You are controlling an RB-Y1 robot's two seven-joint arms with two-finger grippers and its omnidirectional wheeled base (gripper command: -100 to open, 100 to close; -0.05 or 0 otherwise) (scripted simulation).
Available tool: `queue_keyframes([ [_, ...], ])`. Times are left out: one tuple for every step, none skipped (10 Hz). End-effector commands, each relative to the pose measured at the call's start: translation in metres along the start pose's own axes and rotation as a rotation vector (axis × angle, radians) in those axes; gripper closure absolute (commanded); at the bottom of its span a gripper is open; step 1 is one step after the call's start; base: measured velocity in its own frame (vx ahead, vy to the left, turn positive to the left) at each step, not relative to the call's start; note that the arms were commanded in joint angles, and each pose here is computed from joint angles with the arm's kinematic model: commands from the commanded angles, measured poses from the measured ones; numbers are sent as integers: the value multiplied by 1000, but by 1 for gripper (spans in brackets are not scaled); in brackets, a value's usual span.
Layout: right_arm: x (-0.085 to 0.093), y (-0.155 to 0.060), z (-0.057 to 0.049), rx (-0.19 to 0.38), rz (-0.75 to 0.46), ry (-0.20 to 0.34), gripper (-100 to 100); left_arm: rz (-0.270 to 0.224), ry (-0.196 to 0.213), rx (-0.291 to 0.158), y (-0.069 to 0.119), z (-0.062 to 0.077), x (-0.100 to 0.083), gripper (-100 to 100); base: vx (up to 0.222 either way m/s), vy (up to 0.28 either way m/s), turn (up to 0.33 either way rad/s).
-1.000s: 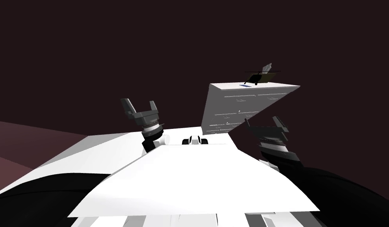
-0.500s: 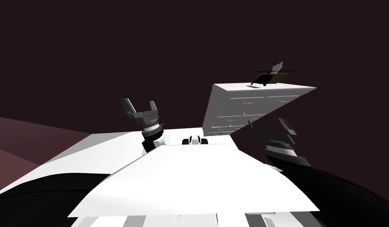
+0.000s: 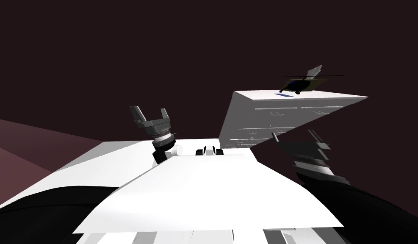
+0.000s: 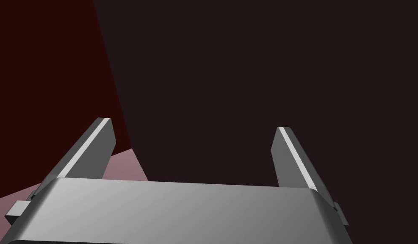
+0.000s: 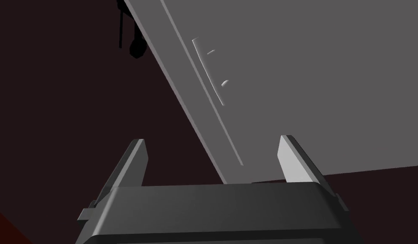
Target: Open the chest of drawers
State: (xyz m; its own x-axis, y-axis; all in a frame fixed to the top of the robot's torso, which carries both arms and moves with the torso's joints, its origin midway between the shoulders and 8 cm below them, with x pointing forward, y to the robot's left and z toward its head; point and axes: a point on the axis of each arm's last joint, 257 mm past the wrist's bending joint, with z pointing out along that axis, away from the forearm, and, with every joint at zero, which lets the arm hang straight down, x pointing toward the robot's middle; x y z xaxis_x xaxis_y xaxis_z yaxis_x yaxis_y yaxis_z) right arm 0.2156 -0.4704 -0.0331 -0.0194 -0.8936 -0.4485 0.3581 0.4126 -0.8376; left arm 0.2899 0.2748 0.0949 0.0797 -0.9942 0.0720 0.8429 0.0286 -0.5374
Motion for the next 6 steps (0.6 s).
queue_keyframes([
  [10, -8, -6, -15, -120, 20, -100, 0, 0, 0, 0, 0, 0, 0, 63, 23, 72],
  [10, -8, -6, -15, -141, 20, -100, 0, 0, 0, 0, 0, 0, 0, 56, 19, 37],
  [15, -12, -10, -26, -199, 30, -100, 0, 0, 0, 0, 0, 0, 0, 70, 16, 76],
  [15, -12, -10, -27, -215, 29, -100, 0, 0, 0, 0, 0, 0, 0, 60, 12, 32],
  [20, -17, -12, -39, -276, 36, -100, 0, 0, 0, 0, 0, 0, 0, 63, 17, 59],
  [20, -17, -12, -39, -285, 36, -100, 0, 0, 0, 0, 0, 0, 0, 53, 24, 34],
])
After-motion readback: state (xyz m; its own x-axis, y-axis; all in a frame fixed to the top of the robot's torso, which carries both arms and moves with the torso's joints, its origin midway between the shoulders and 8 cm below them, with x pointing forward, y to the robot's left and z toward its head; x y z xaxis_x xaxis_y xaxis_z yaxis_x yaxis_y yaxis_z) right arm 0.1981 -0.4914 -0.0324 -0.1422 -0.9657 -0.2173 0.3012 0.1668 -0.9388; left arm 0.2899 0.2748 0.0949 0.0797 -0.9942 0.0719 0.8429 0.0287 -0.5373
